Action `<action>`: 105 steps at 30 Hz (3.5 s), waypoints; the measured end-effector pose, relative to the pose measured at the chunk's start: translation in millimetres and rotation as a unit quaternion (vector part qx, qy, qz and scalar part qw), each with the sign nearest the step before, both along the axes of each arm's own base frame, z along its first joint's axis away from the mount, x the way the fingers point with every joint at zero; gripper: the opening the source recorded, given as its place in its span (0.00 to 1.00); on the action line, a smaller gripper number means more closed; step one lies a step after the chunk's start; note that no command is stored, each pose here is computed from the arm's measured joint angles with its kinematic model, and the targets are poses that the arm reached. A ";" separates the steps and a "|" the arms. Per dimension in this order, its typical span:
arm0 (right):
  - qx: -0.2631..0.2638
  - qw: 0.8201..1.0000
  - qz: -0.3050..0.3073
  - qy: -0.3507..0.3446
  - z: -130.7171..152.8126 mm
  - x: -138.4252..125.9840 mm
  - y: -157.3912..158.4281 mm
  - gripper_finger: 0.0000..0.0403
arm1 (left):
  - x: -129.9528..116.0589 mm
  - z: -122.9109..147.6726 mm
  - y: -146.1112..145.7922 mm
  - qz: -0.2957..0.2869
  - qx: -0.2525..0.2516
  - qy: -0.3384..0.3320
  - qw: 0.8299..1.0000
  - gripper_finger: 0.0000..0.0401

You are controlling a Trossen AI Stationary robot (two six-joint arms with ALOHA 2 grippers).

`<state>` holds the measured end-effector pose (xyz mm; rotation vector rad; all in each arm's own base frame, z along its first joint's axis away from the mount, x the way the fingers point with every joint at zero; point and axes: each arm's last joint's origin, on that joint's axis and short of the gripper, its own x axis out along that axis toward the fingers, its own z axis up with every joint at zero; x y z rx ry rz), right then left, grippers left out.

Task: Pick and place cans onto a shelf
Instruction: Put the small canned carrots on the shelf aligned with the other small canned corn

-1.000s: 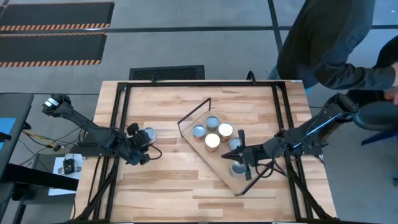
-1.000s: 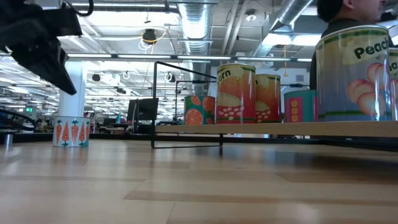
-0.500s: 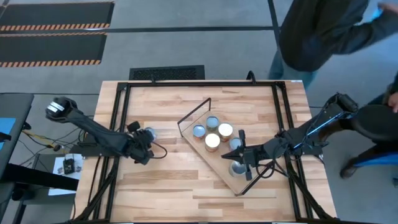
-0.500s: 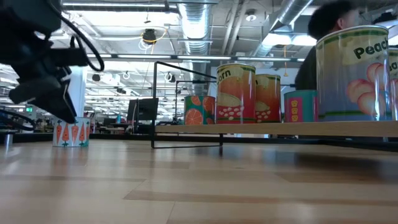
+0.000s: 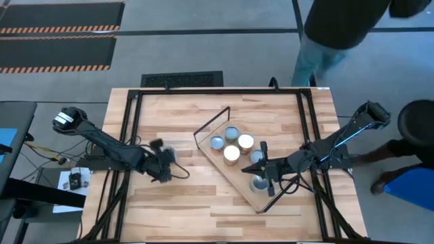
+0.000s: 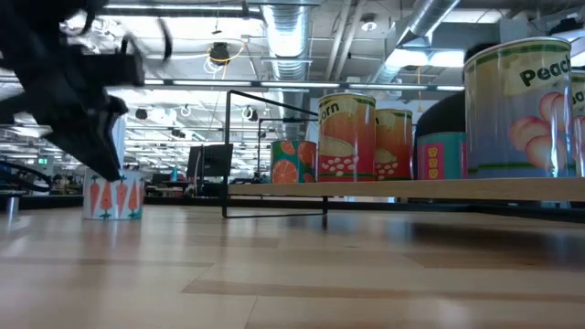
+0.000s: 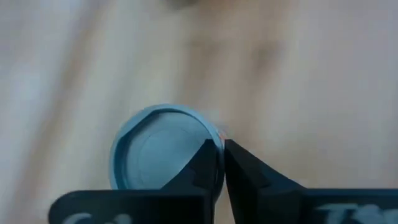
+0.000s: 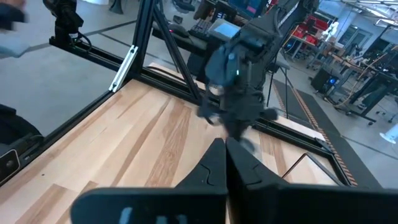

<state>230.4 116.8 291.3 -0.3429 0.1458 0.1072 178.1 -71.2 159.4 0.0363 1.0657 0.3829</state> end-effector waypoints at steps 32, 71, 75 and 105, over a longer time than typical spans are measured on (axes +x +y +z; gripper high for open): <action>0.013 1.000 -0.003 0.010 -1.8 -0.2 -0.1 0.01 | 171.0 3.7 -102.5 -0.242 -0.025 -0.058 0.968 0.04; -0.006 0.993 0.001 0.117 -21.8 81.0 43.2 0.05 | 36.0 9.3 -41.0 -0.237 -0.096 -0.400 0.880 0.00; 0.007 0.983 -0.009 0.183 -33.4 103.0 55.6 0.13 | 21.1 7.3 -31.5 -0.225 -0.090 -0.419 0.875 0.00; -0.012 0.894 -0.040 0.446 -100.9 183.1 61.4 0.25 | 2.3 -2.6 -18.1 -0.191 -0.080 -0.420 0.884 0.00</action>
